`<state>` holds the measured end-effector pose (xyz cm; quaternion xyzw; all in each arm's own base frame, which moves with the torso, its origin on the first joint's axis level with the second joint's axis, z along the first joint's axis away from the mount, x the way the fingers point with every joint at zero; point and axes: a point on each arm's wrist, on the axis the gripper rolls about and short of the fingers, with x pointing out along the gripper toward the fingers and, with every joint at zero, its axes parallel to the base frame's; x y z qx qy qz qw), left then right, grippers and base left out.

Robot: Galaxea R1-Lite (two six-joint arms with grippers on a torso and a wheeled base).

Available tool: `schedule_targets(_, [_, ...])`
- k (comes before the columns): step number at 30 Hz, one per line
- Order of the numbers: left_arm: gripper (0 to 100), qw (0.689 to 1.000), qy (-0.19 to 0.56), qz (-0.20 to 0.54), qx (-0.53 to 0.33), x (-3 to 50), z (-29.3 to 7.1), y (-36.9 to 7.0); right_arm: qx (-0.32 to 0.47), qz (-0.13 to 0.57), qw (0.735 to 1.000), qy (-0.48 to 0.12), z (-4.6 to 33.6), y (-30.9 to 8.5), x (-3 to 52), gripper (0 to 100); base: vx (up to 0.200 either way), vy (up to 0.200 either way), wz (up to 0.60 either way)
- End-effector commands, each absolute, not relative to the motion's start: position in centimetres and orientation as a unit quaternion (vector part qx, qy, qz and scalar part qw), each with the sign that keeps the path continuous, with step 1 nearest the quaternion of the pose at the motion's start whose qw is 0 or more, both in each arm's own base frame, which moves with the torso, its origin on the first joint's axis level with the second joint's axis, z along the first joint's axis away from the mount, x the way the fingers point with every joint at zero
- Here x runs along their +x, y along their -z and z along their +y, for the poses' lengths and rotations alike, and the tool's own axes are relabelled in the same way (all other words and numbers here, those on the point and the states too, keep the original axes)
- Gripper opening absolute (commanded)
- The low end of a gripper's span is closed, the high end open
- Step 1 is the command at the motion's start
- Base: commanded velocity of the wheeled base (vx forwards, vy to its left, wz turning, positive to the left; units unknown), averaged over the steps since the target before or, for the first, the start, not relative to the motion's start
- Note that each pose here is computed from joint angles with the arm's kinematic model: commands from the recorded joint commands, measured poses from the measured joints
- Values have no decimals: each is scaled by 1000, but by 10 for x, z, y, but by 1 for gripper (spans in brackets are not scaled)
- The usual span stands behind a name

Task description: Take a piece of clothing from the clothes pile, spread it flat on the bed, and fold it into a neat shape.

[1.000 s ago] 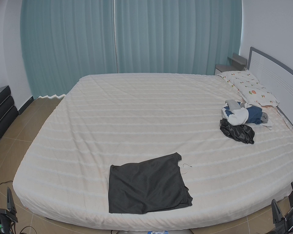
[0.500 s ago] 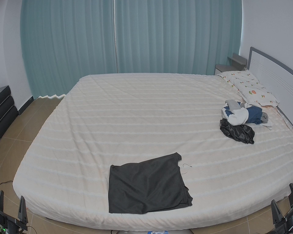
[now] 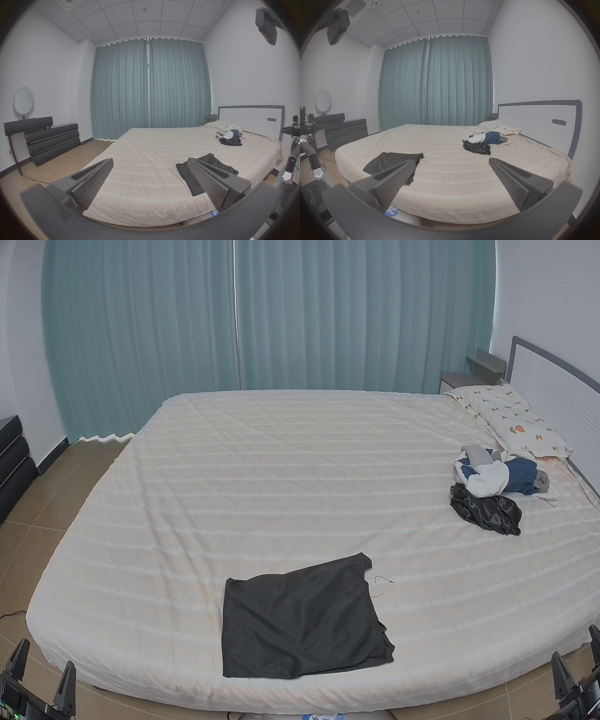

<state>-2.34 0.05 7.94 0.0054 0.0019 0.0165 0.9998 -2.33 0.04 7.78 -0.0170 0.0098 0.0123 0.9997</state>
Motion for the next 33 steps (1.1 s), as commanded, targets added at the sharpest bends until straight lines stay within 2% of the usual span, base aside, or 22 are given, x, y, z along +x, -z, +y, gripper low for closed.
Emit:
schedule_targets(1, [100,1000,-17,7,5,-22,0,-75,-9,9,1000,-10,0,-75,-24,100,0,0,0])
schedule_targets(33, [100,1000,-12,6,2,-22,0,-75,-2,0,1000,-5,0,-75,-23,100,0,0,0])
